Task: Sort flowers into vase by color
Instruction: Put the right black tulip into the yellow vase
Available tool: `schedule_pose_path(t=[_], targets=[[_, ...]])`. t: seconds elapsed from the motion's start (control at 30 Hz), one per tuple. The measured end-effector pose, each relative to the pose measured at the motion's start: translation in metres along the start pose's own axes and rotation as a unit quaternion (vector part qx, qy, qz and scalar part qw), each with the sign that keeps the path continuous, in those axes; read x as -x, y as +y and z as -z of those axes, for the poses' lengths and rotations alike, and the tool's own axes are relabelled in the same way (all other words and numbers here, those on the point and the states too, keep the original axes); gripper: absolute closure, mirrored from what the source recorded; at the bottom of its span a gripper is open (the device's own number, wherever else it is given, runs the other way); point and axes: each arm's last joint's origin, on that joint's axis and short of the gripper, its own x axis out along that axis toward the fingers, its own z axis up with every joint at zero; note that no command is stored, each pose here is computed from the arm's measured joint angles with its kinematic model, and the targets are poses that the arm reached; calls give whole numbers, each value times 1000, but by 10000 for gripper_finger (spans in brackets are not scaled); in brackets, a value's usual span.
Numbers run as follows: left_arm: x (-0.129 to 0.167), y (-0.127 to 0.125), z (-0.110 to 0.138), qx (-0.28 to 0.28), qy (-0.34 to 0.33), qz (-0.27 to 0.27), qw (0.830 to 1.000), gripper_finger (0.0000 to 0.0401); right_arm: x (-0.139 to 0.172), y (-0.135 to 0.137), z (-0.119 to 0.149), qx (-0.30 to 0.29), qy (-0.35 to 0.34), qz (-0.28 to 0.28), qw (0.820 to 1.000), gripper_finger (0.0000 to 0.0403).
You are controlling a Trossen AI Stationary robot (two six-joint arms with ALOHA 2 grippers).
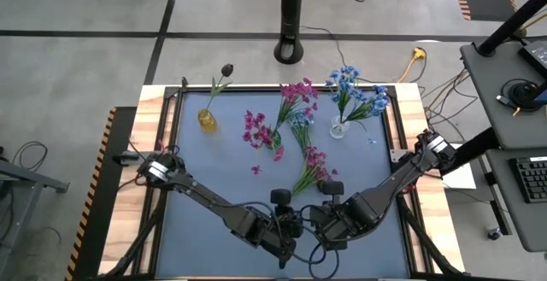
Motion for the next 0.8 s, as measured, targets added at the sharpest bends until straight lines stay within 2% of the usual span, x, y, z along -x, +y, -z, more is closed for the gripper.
schedule_pose_path(t=[0.07, 0.23, 0.43, 0.63, 0.8], targets=[[0, 1, 0, 1, 0, 0, 1000, 391, 0, 0, 0, 0, -1, 0, 1000, 372], [-2, 0, 2, 3, 2, -1, 1000, 398, 4, -2, 0, 0, -6, -1, 1000, 323], [-5, -5, 11, 14, 1, -17, 1000, 400, 26, -12, 4, -1, -40, -5, 999, 264], [-7, -11, 30, 33, -5, -56, 998, 400, 66, -26, 15, -8, -120, 11, 993, 231], [3, -5, 40, 53, -22, -61, 996, 401, 102, -23, 41, -9, -211, 43, 976, 223]])
